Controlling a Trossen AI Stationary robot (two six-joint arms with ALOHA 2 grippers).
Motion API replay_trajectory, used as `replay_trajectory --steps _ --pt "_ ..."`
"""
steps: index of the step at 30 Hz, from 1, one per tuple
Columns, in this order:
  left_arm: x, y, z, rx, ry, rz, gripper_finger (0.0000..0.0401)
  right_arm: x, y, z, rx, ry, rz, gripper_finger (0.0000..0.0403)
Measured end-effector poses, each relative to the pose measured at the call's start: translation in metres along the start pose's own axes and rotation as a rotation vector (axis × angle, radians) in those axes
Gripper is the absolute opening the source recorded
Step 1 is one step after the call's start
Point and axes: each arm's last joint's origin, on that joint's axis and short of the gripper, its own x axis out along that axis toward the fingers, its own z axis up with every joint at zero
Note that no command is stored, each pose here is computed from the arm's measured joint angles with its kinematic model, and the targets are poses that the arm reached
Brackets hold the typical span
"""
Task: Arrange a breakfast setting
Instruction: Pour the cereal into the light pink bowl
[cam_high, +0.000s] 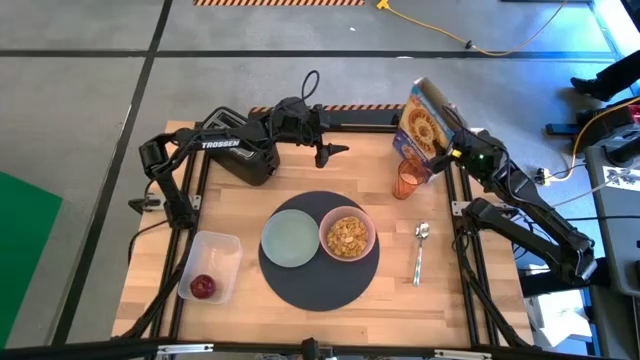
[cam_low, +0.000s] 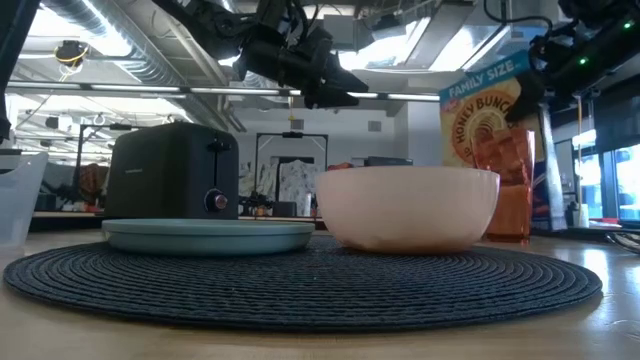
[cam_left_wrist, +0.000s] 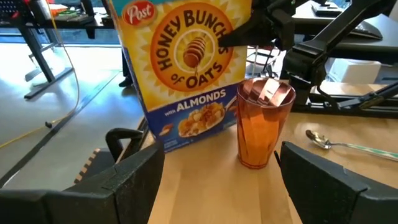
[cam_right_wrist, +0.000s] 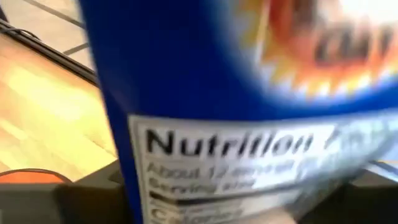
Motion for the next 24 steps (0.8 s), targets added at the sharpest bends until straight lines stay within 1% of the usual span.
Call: replay_trajectory --steps 3,6,8,12,19,24 --pt "0.0 0.0 0.0 0.0 0.0 0.0 0.0305 0.0 0.0 -0.001 0.041 0.014 -0.003 0.0296" --pt "0.0 0.0 0.0 0.0 0.0 0.0 0.0305 0.0 0.0 -0.001 0.051 0.012 0.015 0.0296" --pt "0.0 0.0 0.0 0.0 0.0 0.0 0.0305 -0.001 0.001 0.0 0.026 0.004 0.036 0.0295" --pt "0.0 0.0 0.0 -0.002 0.002 -0.001 0.0305 -0.006 -0.001 0.008 -0.024 -0.021 0.044 0.0299" --pt "0.0 0.0 -0.002 -0.007 0.017 -0.002 0.0305 -0.026 -0.007 0.034 -0.051 -0.107 0.082 0.0327" --pt "-0.001 0.0 -0.001 -0.024 0.016 -0.002 0.0305 -0.047 -0.012 0.059 -0.034 -0.214 0.139 0.0332"
